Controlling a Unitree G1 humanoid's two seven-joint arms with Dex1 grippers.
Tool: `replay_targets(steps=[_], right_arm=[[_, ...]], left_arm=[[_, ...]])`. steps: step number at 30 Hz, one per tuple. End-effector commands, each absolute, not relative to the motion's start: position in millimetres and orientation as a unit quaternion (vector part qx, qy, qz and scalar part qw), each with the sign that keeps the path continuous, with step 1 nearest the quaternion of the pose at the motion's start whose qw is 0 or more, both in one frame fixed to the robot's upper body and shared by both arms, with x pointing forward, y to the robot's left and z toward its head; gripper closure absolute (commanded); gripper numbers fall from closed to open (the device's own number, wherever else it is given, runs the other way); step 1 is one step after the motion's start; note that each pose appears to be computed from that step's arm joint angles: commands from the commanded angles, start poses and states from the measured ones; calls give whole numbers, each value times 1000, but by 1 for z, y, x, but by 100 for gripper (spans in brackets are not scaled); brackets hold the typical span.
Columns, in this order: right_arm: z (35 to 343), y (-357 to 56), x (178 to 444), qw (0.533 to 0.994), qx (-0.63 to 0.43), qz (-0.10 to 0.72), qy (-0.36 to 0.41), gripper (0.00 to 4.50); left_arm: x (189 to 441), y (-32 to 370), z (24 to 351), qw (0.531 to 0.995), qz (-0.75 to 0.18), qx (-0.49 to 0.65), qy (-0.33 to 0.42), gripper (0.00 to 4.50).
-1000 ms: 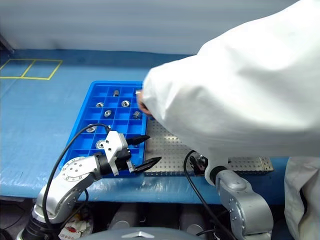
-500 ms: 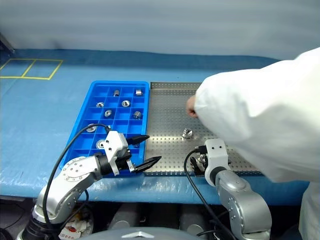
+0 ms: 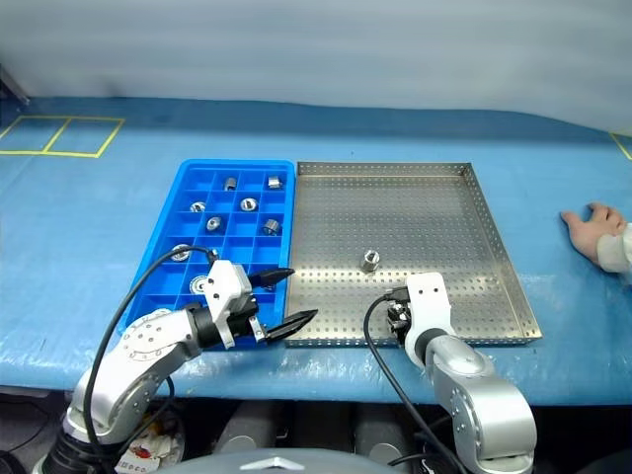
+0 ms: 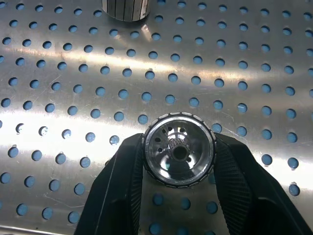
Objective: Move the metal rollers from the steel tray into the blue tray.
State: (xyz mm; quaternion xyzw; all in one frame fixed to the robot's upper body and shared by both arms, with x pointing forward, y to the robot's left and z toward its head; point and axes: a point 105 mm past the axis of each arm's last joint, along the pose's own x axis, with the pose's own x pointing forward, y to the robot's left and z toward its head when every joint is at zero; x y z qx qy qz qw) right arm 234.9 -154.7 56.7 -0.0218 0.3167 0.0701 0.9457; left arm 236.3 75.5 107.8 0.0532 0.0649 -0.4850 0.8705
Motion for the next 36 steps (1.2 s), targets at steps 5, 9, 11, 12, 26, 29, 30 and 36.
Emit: replay_targets(steps=[5,9,11,12,26,29,30,36], right_arm=[[113,-135,270,970,-75,122,197,280],[135,-113,288,969,-94,168,154,280],[143,-102,298,969,-100,182,135,280],[146,-95,303,968,-98,193,127,280],[143,-4,336,933,-101,335,78,280],[140,5,339,930,-97,347,76,280],[140,8,339,928,-96,352,75,280],[136,27,344,919,-94,376,71,280]], left_arm=[[244,98,134,900,-432,53,6,0],[246,111,139,915,-400,56,-5,0],[246,116,141,922,-383,61,-9,0],[247,120,142,927,-370,62,-12,0],[238,136,147,952,-301,52,-24,0],[238,136,147,953,-298,48,-24,0],[237,136,146,953,-298,48,-23,0],[239,131,146,951,-305,42,-23,0]])
